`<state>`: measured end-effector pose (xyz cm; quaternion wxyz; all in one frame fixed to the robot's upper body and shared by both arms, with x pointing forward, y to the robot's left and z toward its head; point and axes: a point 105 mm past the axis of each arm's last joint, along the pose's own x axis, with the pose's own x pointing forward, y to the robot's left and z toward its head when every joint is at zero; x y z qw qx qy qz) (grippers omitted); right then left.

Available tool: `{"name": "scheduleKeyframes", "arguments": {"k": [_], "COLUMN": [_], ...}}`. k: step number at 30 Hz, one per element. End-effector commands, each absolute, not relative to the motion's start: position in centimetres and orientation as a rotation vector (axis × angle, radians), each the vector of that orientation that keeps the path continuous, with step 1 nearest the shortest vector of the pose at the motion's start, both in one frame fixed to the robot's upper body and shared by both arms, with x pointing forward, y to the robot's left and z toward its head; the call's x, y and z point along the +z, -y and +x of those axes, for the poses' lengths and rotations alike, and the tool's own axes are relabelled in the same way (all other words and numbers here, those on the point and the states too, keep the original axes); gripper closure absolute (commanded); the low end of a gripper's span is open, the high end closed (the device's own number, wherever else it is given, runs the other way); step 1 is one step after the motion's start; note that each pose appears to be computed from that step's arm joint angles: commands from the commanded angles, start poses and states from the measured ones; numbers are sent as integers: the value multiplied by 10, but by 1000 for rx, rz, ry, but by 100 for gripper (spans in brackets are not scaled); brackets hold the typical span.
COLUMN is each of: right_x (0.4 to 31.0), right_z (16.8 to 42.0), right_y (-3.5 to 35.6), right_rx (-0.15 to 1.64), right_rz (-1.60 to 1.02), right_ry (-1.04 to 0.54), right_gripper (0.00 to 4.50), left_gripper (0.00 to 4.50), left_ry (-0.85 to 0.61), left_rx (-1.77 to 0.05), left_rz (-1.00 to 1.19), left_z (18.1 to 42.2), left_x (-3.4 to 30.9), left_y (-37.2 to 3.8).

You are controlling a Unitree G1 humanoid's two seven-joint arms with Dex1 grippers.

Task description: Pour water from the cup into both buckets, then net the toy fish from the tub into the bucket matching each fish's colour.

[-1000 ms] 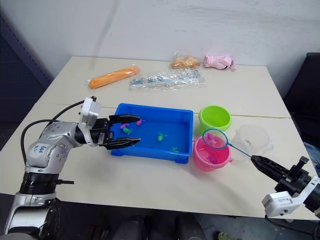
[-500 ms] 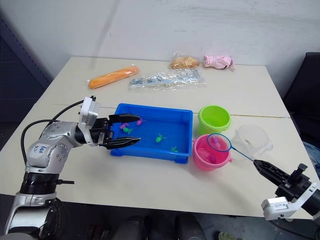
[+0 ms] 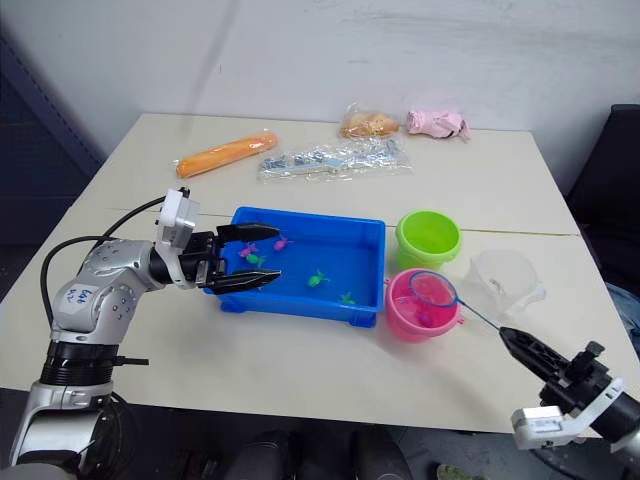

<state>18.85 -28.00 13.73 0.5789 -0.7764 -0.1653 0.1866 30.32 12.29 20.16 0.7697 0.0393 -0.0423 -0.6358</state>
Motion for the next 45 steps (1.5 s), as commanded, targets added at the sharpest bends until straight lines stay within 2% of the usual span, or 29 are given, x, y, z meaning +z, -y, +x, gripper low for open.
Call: {"name": "scheduleKeyframes", "arguments": {"k": [1,7,12,18,22,28,31,36,41,45], "right_x": [148,144,156,185,198,212,211,217,207,209], "right_z": [189,189,188,203,221,245,257,278,287,294], "right_y": [291,294,276,258,234,191,175,159,150,145], "right_rx": [370,358,418,453,578,798,885,913,950,963], "right_rz": [-1844,-1735,-1551,-1206,-778,-400,-320,-289,-315,-354], "right_ry": [388,384,455,462,391,299,222,159,-8,-25], "right_gripper": [450,450,450,450,450,450,450,450,450,450], "left_gripper": [14,14,14,14,14,14,14,14,14,14], "left_ry": [137,138,119,84,66,79,89,88,34,11], "left_rx": [-1378,-1375,-1351,-1301,-1232,-1111,-1052,-945,-815,-739], "left_rz": [91,94,99,97,97,113,115,113,104,91], "left_z": [301,300,301,302,303,299,293,284,269,253], "left_x": [211,211,207,200,196,201,203,205,194,190], "left_y": [-126,-127,-137,-152,-168,-193,-204,-227,-263,-280]}}
